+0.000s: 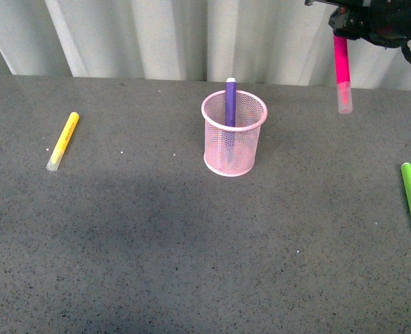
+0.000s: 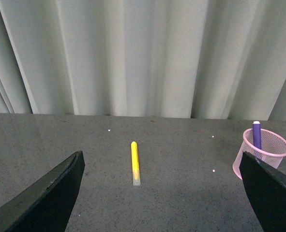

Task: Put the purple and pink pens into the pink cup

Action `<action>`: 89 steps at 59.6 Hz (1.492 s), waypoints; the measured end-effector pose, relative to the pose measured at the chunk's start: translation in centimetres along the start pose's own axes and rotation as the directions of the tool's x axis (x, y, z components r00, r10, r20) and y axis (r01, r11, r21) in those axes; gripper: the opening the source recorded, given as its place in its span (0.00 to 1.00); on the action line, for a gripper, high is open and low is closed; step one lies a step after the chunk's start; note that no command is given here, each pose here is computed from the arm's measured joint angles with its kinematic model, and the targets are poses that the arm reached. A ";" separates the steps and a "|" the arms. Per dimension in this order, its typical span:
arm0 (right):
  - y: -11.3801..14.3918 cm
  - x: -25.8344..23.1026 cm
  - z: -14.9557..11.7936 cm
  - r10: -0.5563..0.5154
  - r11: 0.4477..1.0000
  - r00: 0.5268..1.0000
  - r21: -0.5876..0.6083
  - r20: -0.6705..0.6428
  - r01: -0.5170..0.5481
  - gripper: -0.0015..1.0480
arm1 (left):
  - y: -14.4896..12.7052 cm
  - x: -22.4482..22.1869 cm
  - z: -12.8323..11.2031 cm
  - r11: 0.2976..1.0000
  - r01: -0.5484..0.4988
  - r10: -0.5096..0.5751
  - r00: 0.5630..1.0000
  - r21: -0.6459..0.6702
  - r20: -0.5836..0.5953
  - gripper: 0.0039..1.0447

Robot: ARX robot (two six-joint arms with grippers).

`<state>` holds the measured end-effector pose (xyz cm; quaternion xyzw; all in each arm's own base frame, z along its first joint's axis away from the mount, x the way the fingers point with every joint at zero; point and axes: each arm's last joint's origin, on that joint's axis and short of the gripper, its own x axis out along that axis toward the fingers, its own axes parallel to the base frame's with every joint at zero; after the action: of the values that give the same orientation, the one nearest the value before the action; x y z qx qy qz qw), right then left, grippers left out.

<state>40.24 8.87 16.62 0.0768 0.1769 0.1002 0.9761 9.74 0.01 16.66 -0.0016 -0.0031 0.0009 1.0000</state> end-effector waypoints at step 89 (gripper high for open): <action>4.1 -1.1 -6.1 0.499 0.858 0.824 -0.282 0.268 -0.428 0.11 | 0.0 0.0 0.0 1.000 0.000 0.000 1.000 0.000 0.000 0.94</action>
<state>36.36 13.34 12.07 0.0304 -0.0259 0.3392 0.9399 9.74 0.01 16.66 -0.0014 -0.0031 0.0009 1.0000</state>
